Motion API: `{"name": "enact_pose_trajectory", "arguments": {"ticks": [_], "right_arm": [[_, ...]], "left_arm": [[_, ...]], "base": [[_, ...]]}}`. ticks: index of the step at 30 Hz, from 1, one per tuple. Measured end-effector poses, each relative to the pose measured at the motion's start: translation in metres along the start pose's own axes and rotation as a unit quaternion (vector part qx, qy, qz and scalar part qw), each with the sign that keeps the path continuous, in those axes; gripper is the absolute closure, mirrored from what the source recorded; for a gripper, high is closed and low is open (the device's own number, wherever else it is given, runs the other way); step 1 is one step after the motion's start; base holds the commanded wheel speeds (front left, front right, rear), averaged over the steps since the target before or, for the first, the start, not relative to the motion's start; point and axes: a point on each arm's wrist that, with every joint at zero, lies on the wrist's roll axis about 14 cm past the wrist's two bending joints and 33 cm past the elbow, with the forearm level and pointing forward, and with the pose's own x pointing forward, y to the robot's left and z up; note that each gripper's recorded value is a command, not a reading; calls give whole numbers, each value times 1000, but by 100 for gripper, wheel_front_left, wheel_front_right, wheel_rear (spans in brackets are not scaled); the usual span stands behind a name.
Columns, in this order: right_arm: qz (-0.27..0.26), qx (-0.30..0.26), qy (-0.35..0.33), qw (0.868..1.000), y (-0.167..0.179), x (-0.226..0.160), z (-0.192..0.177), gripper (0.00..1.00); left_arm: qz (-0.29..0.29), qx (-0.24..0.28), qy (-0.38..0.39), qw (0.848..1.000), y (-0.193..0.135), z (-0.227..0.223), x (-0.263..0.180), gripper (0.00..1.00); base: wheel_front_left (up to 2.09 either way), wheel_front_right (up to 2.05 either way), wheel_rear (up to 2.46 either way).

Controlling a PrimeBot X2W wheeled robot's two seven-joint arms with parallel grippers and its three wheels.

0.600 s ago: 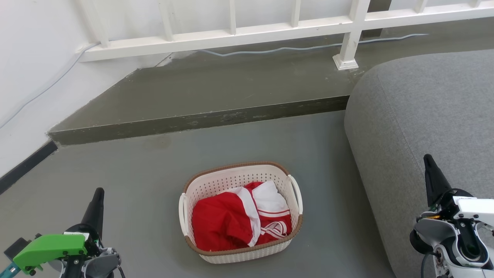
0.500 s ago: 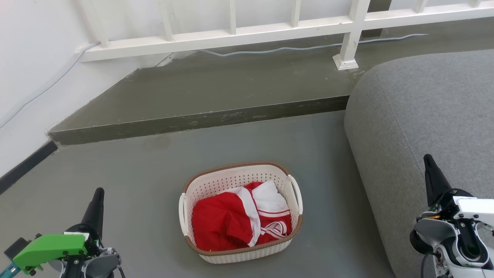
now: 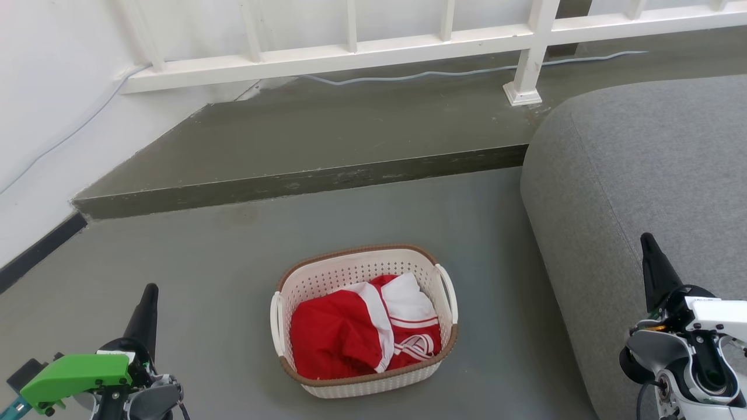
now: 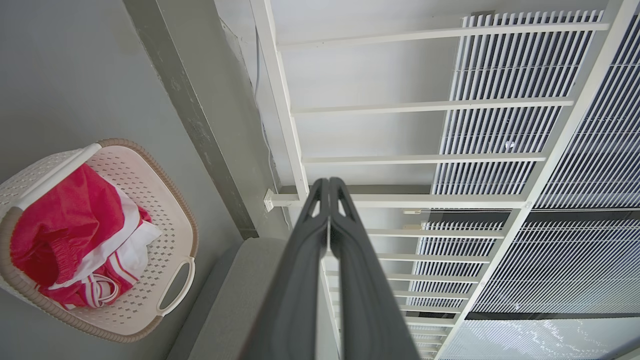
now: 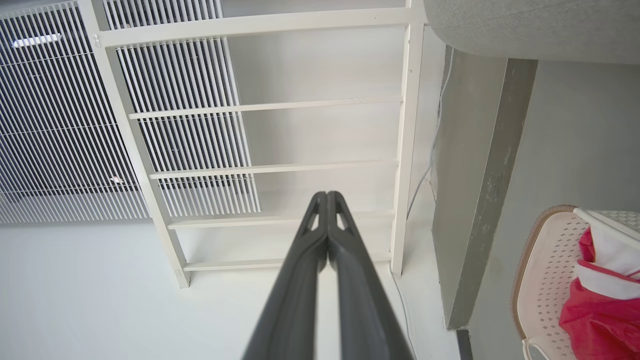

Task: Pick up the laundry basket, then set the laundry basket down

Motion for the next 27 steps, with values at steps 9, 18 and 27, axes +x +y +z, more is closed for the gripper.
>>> {"name": "enact_pose_trajectory", "arguments": {"ticks": [9, 18, 27], "right_arm": [[0, 0, 0, 1000, 0, 0, 0, 100], [0, 0, -1, 1000, 0, 0, 0, 100], [0, 0, -1, 1000, 0, 0, 0, 100]], "left_arm": [[0, 0, 0, 1000, 0, 0, 0, 100], [0, 0, 0, 1000, 0, 0, 0, 100], [0, 0, 0, 1000, 0, 0, 0, 100]], "base": [[0, 0, 0], [0, 0, 0], [0, 0, 0]]}}
